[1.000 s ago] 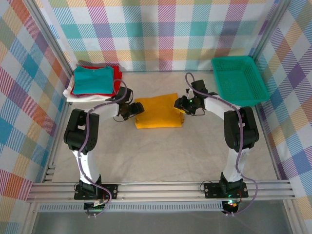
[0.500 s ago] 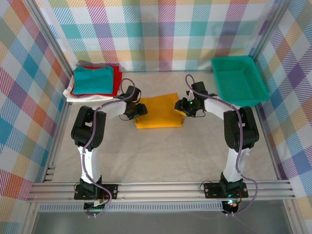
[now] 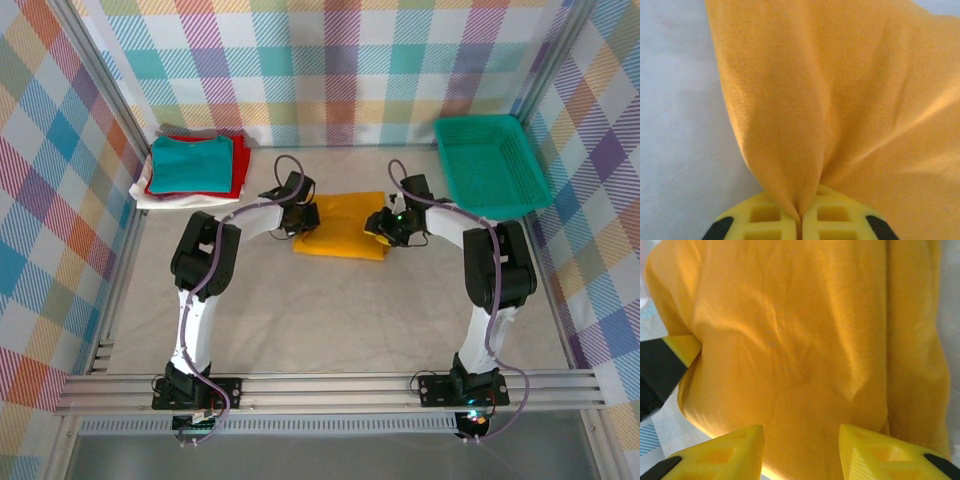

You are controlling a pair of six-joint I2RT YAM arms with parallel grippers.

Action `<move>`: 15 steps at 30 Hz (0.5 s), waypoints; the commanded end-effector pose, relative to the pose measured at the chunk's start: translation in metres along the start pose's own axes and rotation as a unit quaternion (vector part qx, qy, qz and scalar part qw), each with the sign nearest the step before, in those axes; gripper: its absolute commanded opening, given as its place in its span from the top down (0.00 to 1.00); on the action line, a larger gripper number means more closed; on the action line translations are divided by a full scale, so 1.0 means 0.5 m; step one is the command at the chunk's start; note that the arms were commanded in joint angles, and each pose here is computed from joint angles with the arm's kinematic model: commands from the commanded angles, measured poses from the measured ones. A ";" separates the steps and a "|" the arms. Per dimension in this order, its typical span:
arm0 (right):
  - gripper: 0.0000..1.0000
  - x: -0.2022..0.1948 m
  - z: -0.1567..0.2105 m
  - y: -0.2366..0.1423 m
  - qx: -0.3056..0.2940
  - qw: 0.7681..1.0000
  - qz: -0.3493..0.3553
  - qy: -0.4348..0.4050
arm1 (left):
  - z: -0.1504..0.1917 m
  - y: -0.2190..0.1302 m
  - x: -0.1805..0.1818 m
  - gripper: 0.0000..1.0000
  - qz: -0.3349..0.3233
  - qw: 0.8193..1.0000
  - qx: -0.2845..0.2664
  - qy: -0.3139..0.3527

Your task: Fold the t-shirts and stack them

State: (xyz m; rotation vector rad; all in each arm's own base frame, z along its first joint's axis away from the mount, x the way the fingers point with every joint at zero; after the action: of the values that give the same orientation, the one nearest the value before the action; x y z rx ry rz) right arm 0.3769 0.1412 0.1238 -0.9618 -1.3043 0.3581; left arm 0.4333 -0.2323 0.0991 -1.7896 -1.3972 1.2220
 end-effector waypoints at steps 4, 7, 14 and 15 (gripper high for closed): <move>0.56 -0.001 -0.006 -0.057 -0.024 0.999 -0.024 -0.002 | -0.024 -0.023 0.060 1.00 -0.015 1.000 -0.010 -0.011; 0.56 -0.003 -0.011 -0.063 -0.027 0.999 -0.027 -0.001 | -0.057 -0.078 0.103 1.00 -0.038 0.998 -0.043 -0.001; 0.48 0.052 -0.007 -0.074 -0.028 0.992 -0.092 -0.086 | -0.118 -0.176 0.152 1.00 -0.126 0.984 -0.068 0.102; 0.44 0.066 -0.002 -0.077 -0.030 0.989 -0.103 -0.105 | -0.124 -0.191 0.152 1.00 -0.135 0.981 -0.079 0.116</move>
State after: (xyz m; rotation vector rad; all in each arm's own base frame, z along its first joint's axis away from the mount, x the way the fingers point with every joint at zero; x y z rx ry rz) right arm 0.3779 0.1251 0.1478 -0.9365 -1.4041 0.2818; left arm 0.4538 -0.1306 0.1382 -1.6997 -1.5622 0.9939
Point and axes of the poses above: each hand's point on the last joint's axis, 136 mm out from that joint toward the fingers, its own y axis out along the fingers, its own x axis along the line the jaws close on, z = x × y, the point moved 8 cm from there along -y, back along the fingers, and after that the axes turned 8 degrees about y, right-handed, at the moved point
